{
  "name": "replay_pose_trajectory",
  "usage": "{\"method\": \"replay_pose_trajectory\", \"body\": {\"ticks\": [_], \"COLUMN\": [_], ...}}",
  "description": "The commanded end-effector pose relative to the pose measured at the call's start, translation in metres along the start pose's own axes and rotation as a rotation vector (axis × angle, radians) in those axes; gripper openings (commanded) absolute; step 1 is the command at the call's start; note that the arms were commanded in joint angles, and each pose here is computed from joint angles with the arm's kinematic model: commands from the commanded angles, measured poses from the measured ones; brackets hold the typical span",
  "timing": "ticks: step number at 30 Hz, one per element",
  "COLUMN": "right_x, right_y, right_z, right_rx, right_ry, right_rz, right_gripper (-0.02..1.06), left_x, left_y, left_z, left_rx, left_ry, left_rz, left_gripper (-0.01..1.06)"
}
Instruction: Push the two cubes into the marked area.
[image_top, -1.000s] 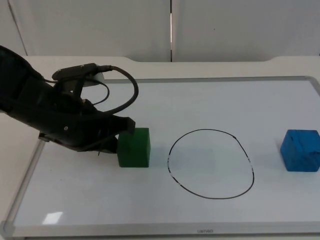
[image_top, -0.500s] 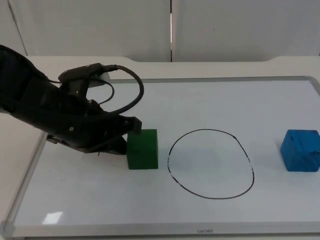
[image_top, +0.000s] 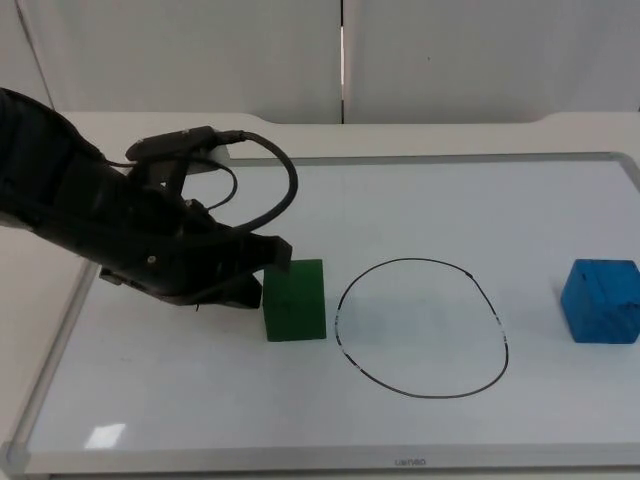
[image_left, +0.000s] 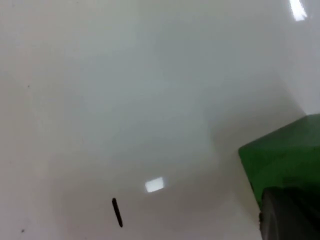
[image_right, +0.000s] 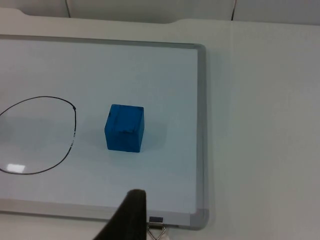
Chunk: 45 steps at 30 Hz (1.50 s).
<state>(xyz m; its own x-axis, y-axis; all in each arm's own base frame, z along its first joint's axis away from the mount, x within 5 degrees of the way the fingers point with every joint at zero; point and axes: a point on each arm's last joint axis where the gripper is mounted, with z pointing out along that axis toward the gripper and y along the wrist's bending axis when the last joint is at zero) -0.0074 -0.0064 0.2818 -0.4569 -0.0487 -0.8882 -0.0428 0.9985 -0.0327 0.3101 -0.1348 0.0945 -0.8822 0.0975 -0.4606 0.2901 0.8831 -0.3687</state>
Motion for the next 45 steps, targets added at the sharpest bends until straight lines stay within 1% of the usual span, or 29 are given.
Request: {"method": "replay_pose_trajectory", "body": {"ticks": [1, 7, 11, 13, 18, 24, 26, 30, 37, 39, 40, 45], "right_x": [0.001, 0.001, 0.001, 0.001, 0.001, 0.001, 0.001, 0.001, 0.001, 0.001, 0.001, 0.001], "right_y": [0.000, 0.000, 0.000, 0.000, 0.000, 0.000, 0.000, 0.000, 0.000, 0.000, 0.000, 0.000], "right_z": [0.001, 0.001, 0.001, 0.001, 0.001, 0.001, 0.001, 0.001, 0.001, 0.001, 0.001, 0.001], "right_rx": [0.004, 0.004, 0.004, 0.004, 0.004, 0.004, 0.004, 0.004, 0.004, 0.004, 0.004, 0.004], "right_ry": [-0.001, -0.001, -0.001, -0.001, -0.001, -0.001, -0.001, -0.001, -0.001, -0.001, -0.001, -0.001], "right_rz": [-0.001, -0.001, -0.001, -0.001, -0.001, -0.001, -0.001, -0.001, -0.001, -0.001, -0.001, -0.001], "right_gripper": [1.05, 1.05, 1.05, 1.05, 1.05, 1.05, 1.05, 1.05, 1.05, 1.05, 1.05, 1.05], "left_x": [-0.002, -0.003, -0.001, 0.004, 0.005, 0.001, 0.002, 0.004, 0.005, 0.004, 0.004, 0.003], "left_y": [-0.003, -0.003, -0.002, -0.004, -0.005, -0.013, -0.017, -0.023, -0.026, -0.024, -0.024, -0.024], "left_z": [0.000, 0.000, 0.003, 0.010, 0.017, 0.019, 0.021, 0.022, 0.023, 0.023, 0.023, 0.023], "left_rx": [0.010, 0.011, 0.013, 0.043, 0.047, 0.098, 0.104, 0.112, 0.114, 0.096, 0.096, 0.097], "left_ry": [-0.011, -0.023, -0.011, 0.013, 0.018, 0.006, 0.011, 0.018, 0.016, 0.009, 0.008, 0.006], "left_rz": [-0.007, 0.005, 0.000, -0.015, -0.012, -0.018, 0.006, 0.020, 0.032, 0.036, 0.053, 0.053], "left_gripper": [0.00, 0.00, 0.00, 0.00, 0.00, 0.00, 0.00, 0.00, 0.00, 0.00, 0.00, 0.00]}}
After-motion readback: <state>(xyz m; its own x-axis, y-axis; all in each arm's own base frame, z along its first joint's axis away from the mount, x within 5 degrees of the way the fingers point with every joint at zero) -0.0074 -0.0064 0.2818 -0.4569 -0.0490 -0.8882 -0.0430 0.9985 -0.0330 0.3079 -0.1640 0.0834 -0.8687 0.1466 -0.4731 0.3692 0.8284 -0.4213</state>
